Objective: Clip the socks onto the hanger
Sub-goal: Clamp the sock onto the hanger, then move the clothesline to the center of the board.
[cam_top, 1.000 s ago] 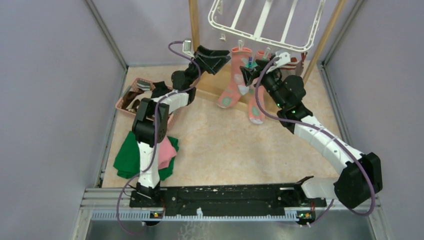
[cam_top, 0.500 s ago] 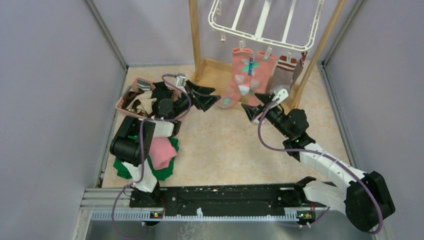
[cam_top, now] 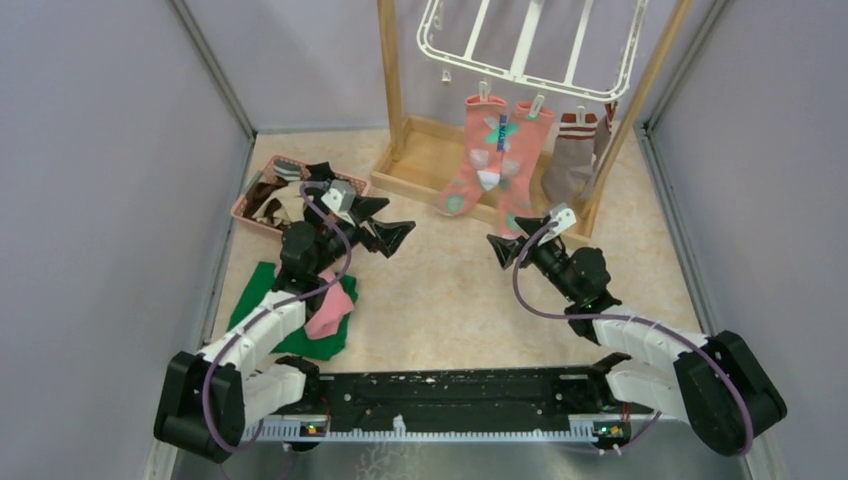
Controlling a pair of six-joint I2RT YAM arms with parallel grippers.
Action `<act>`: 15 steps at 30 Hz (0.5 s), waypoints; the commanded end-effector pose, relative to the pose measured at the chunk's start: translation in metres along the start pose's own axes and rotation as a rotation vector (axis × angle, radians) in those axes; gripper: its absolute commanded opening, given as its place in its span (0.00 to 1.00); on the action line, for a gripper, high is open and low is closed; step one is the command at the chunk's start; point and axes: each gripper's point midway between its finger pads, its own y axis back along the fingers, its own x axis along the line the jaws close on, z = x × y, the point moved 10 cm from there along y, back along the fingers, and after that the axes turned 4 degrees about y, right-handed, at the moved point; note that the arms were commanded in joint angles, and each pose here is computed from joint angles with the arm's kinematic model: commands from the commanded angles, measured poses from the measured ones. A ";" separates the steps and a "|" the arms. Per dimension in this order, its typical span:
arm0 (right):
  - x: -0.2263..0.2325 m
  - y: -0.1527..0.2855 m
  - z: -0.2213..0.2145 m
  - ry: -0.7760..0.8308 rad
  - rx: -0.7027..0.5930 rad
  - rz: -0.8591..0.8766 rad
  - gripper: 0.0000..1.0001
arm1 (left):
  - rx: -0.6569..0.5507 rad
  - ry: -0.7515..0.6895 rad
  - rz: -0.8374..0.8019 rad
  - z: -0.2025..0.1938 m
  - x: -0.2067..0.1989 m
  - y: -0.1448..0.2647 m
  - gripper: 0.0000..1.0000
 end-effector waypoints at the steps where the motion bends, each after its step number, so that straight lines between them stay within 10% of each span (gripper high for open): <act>1: -0.003 -0.012 0.008 -0.093 -0.092 -0.095 0.77 | 0.126 0.064 0.176 -0.042 0.013 0.022 0.99; 9: 0.008 -0.049 -0.002 -0.328 -0.106 0.002 0.77 | 0.185 0.217 0.213 -0.059 0.028 0.007 0.99; 15: 0.042 -0.084 -0.008 0.023 0.011 0.283 0.79 | 0.184 0.208 0.248 -0.050 0.030 0.009 0.99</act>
